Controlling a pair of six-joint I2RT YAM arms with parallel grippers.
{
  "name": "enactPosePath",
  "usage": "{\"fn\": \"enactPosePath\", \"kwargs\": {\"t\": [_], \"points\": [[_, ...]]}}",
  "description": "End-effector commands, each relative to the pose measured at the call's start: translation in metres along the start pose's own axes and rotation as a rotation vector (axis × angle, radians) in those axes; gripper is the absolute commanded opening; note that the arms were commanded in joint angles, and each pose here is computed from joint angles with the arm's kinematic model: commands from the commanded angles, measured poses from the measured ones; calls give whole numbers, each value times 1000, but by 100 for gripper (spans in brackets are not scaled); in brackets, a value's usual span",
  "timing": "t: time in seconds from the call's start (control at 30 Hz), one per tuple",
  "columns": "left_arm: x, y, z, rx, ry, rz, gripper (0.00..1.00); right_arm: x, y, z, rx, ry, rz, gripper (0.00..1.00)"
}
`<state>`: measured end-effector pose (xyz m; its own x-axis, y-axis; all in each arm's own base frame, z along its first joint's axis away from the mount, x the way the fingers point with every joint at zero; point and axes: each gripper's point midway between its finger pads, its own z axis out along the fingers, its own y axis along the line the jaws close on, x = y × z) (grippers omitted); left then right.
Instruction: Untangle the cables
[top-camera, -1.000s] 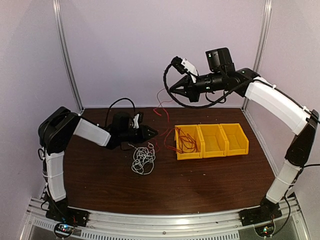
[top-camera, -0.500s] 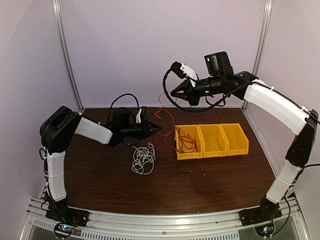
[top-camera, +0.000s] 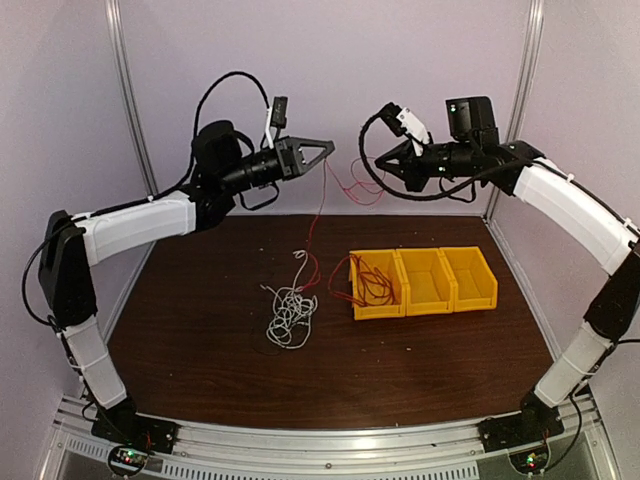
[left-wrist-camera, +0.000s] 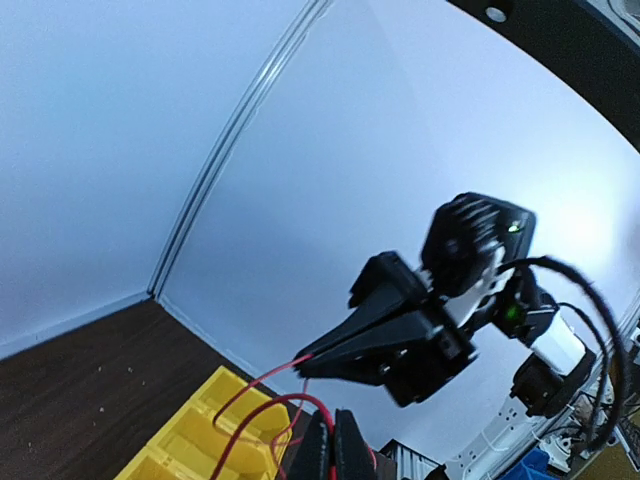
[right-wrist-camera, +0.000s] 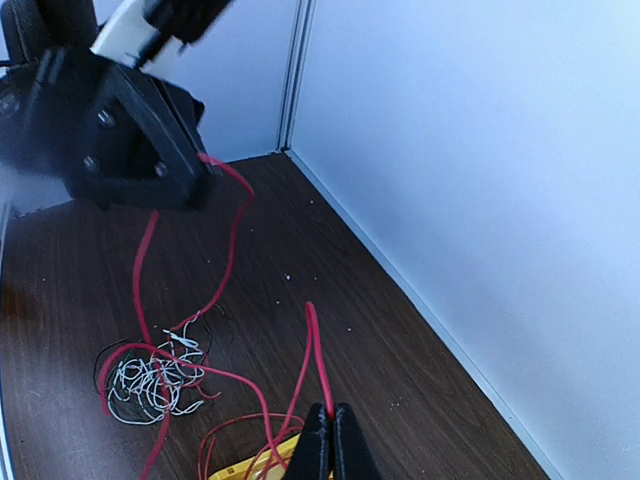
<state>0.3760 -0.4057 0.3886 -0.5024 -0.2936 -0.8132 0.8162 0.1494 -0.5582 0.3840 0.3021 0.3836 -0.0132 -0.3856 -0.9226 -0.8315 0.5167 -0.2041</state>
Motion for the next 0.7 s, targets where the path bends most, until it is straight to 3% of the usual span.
{"fn": "enactPosePath", "kwargs": {"t": [0.0, 0.3, 0.5, 0.67], "points": [[-40, -41, 3, 19, -27, 167, 0, -23, -8, -20, 39, -69, 7, 0], [-132, -121, -3, 85, -171, 332, 0, -58, 9, -38, -68, -162, 4, 0], [-135, -126, 0, 97, -169, 293, 0, -73, 24, -26, -206, -232, 54, 3], [-111, -111, -1, 82, -146, 238, 0, -60, 37, -2, -270, -212, 78, 38]]}}
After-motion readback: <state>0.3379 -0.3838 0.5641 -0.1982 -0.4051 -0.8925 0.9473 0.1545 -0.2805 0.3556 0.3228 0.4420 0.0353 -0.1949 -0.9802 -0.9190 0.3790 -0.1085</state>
